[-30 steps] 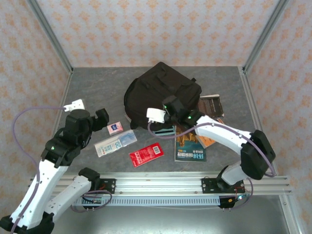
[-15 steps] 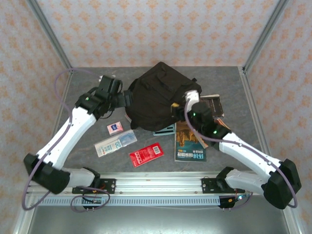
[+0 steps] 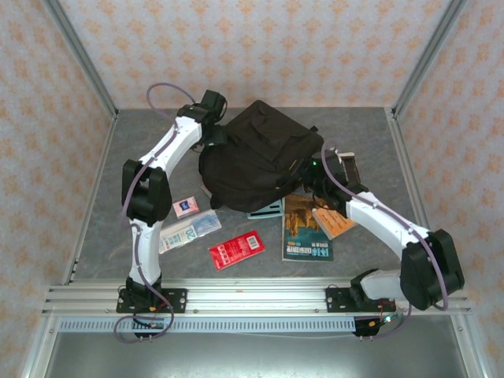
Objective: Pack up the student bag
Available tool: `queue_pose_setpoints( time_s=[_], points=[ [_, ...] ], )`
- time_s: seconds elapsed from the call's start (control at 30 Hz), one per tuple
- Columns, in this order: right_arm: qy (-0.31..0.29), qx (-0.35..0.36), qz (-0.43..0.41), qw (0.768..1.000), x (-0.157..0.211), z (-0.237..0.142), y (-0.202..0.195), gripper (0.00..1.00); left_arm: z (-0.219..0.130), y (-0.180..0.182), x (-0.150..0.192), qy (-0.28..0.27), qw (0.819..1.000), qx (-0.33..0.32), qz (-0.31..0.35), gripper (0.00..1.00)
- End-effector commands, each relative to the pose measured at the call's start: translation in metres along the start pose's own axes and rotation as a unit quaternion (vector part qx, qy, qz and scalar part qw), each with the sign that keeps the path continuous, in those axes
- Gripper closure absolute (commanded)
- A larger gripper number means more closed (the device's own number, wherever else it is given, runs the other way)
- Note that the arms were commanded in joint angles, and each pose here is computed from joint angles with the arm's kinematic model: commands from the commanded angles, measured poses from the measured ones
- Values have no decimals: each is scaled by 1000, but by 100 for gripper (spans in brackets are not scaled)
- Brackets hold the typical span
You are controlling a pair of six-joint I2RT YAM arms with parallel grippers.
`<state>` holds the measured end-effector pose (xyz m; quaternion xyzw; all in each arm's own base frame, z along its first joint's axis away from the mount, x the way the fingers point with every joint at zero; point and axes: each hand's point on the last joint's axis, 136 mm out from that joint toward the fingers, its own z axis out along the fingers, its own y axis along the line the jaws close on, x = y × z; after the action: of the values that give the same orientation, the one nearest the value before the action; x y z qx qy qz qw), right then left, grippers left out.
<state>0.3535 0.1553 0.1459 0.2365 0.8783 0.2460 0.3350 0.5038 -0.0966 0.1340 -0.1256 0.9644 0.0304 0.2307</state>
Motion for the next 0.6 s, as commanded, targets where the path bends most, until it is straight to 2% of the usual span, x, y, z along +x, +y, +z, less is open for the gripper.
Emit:
queue_pose_setpoints(
  time_s=[0.0,0.2,0.3,0.4,0.57],
  points=[
    [30,-33,38,998,6,7,18,25,-17,11,-4,6,1000,11,1,36],
    [50,-17,47,997,8,37,15,27,-10,-7,8,39,995,88,-22,82],
    [57,-31,46,997,2,49,31,28,-20,-18,8,46,988,140,-53,100],
    [64,-51,49,995,-6,56,52,29,-42,-24,2,41,979,181,-81,100],
    [64,-66,19,996,-34,70,92,29,-92,-14,-10,4,970,210,-123,100]
  ],
)
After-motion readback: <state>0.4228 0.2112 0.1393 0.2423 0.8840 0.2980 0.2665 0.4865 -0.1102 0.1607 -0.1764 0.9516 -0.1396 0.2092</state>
